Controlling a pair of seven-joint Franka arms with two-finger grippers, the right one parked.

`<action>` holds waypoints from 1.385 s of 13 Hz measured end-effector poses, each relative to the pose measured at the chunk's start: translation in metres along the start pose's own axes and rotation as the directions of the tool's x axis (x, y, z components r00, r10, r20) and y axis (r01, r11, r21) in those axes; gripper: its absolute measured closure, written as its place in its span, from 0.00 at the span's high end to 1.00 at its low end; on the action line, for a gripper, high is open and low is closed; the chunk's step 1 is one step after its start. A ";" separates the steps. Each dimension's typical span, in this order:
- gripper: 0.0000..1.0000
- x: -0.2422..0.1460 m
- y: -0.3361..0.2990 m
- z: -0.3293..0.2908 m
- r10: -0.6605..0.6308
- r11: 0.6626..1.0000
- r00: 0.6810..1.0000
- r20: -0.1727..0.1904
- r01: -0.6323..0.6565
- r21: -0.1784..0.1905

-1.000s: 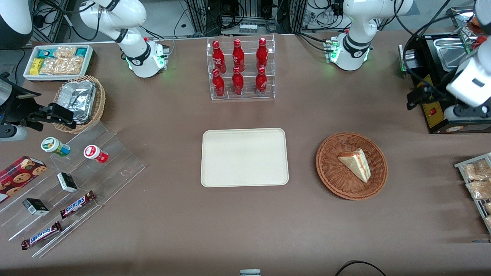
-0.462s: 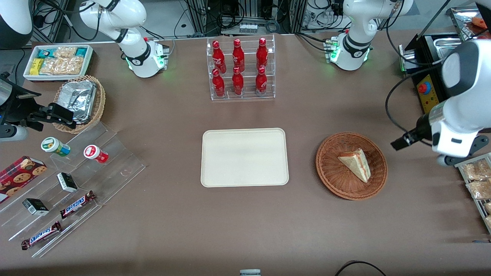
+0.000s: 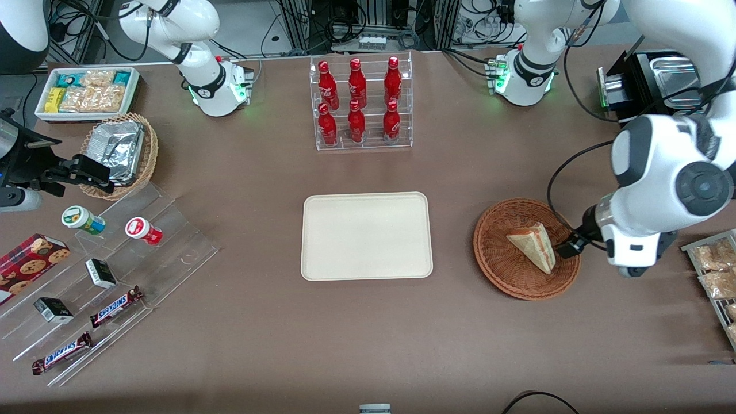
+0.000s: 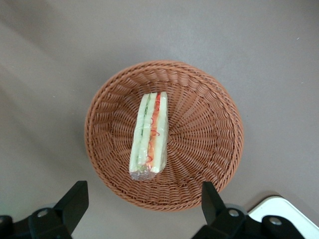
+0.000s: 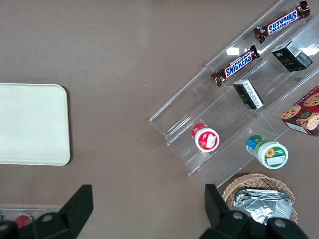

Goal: Place sandwich from basket to tray
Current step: 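Lower the left gripper and close it on the wrapped sandwich's edge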

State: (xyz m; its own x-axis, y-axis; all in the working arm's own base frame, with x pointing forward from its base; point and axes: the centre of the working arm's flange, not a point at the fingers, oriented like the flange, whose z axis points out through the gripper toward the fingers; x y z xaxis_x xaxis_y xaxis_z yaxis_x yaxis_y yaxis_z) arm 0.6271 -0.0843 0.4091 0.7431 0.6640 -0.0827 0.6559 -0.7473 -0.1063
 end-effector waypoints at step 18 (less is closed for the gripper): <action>1.00 -0.024 -0.012 0.138 -0.075 0.997 0.995 -0.068 0.073 -0.031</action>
State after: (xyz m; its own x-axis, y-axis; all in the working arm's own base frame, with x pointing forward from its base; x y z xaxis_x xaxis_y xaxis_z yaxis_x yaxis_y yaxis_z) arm 0.5830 -0.0877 0.2755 0.6991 0.7150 -0.0071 0.7123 -0.6972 -0.0814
